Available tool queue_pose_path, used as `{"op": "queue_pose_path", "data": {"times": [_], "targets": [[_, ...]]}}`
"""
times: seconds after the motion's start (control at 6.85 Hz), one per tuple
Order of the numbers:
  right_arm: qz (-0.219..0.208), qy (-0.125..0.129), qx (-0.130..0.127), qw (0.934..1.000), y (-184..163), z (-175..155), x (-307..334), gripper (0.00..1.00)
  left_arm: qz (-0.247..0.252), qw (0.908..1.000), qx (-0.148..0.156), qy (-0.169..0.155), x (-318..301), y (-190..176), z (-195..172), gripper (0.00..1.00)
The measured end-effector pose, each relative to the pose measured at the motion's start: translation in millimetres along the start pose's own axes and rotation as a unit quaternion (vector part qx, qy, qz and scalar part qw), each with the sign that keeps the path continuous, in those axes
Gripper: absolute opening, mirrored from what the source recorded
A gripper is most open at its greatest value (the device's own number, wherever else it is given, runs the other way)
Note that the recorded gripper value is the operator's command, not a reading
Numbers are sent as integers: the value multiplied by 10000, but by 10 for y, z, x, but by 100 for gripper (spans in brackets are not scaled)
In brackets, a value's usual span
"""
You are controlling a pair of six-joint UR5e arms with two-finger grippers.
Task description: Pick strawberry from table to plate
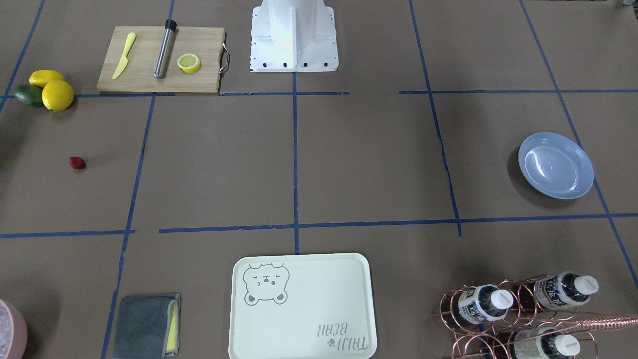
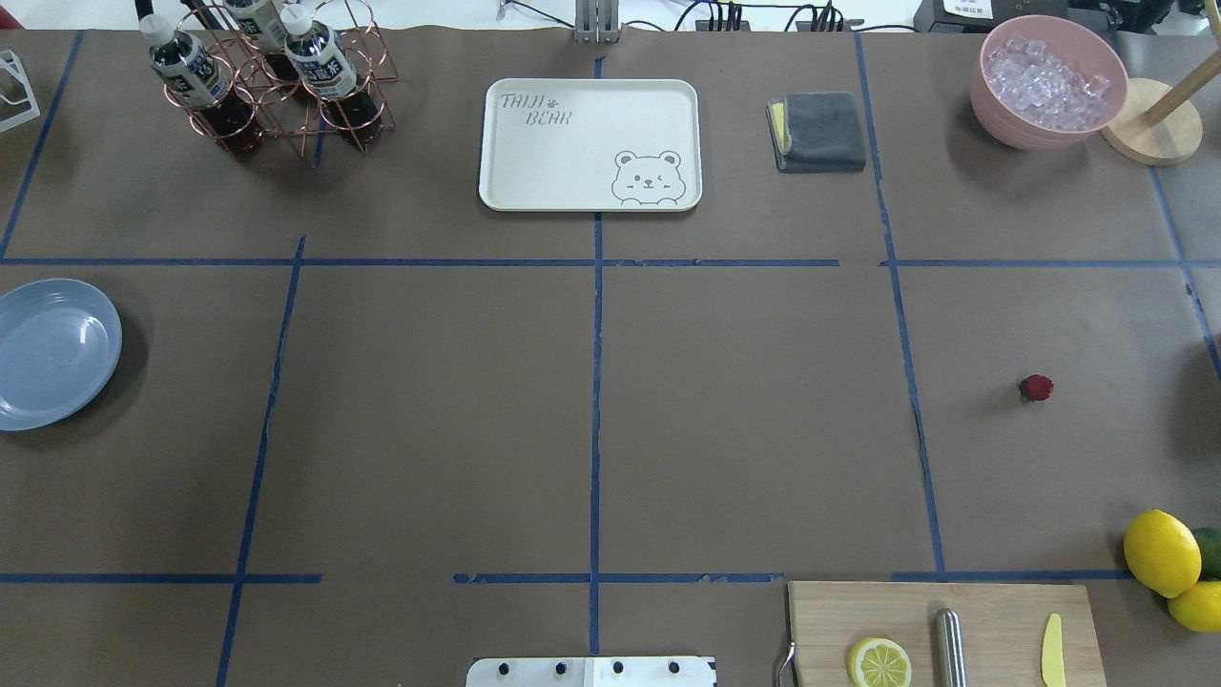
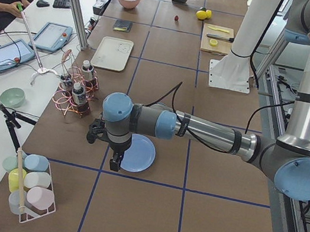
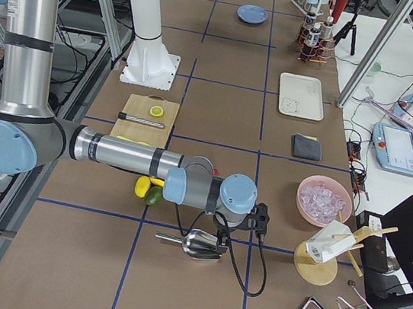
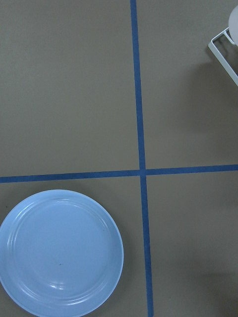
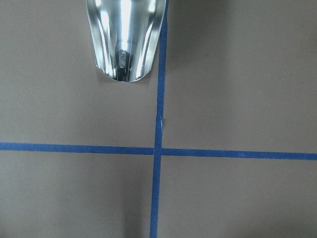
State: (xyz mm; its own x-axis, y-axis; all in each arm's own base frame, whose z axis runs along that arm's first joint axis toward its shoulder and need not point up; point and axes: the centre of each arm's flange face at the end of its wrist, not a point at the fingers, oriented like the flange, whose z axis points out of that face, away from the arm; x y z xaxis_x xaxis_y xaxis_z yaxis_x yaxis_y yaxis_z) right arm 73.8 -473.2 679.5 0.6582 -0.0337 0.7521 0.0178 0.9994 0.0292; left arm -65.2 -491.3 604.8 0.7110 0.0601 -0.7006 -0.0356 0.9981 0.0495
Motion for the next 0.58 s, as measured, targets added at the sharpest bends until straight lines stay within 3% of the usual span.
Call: {"op": "queue_pose_path", "data": {"times": [0.58], "targets": [[-80, 15, 64, 9999, -64, -56, -51, 100, 148, 9999, 90, 10, 51, -54, 73, 100]]}}
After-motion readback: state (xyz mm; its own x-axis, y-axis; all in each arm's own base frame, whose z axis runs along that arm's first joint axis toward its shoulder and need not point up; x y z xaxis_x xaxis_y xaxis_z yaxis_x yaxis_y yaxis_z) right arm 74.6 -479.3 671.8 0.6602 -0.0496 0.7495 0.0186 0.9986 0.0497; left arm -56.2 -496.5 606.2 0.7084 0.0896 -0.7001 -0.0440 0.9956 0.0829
